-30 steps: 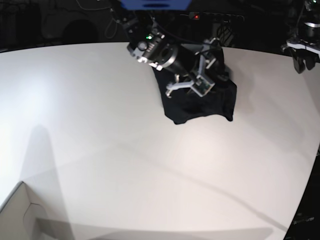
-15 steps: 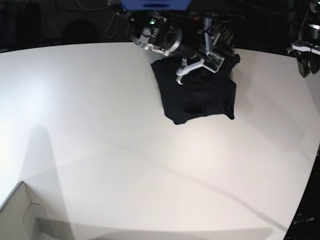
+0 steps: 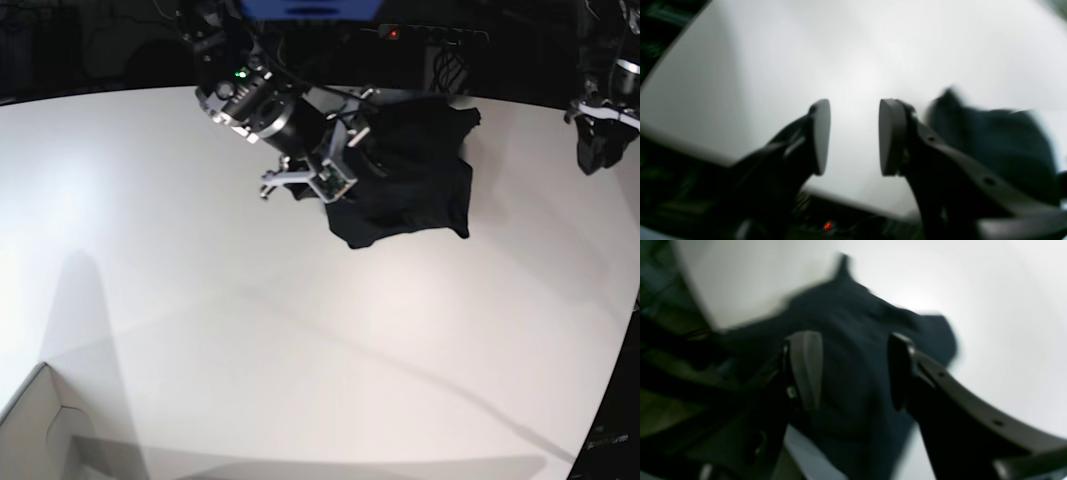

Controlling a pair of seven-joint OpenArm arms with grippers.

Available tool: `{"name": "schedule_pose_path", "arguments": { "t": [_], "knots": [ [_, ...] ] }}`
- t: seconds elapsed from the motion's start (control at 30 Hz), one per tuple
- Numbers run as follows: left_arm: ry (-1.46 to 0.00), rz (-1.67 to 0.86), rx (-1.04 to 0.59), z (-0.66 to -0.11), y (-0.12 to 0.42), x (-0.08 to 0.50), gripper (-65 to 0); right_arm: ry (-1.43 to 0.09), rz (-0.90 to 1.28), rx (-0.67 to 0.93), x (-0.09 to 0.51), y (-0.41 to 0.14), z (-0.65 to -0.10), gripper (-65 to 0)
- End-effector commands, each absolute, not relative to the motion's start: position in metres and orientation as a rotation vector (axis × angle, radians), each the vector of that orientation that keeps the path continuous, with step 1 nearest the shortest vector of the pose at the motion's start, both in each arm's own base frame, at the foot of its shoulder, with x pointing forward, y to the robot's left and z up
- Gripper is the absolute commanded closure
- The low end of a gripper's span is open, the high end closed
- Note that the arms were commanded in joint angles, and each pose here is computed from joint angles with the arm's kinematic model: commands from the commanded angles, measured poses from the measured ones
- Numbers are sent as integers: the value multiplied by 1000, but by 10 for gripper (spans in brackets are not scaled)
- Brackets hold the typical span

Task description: Layout the t-shirt on the table in an organized manner, then fold the t-shirt properly

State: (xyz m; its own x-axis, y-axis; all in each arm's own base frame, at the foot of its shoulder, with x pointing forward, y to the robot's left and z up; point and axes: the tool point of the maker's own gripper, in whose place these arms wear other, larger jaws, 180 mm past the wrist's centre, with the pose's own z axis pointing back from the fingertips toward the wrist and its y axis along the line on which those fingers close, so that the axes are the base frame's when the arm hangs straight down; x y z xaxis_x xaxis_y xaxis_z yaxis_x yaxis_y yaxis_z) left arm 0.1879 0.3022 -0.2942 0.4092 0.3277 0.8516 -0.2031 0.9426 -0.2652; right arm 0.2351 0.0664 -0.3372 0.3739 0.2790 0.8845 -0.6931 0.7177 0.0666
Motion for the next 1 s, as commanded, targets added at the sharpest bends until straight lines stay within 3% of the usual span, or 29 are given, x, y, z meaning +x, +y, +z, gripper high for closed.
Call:
{"name": "schedule_pose_path", "arguments": {
  "t": [0.0,0.2,0.3,0.63,0.97],
  "knots": [
    [-1098,326,-142,-291,295,191,-260,-1065,622,482,244,63,-323,-319],
    [-932,301,-241,-319,262,197,-470,-1057,515,359,263,9,-335,-319],
    [-900,244,-309,-325,235,205,-529,-1048,473,317,266,-11,-340,-319],
    [-828,168,-518,-346,157,218,-552,-1015,420,271,260,-36,-352,-319],
    [-832,240,-591,-372,150,227,-552,-990,438,261,251,-41,-359,-319]
  ]
}}
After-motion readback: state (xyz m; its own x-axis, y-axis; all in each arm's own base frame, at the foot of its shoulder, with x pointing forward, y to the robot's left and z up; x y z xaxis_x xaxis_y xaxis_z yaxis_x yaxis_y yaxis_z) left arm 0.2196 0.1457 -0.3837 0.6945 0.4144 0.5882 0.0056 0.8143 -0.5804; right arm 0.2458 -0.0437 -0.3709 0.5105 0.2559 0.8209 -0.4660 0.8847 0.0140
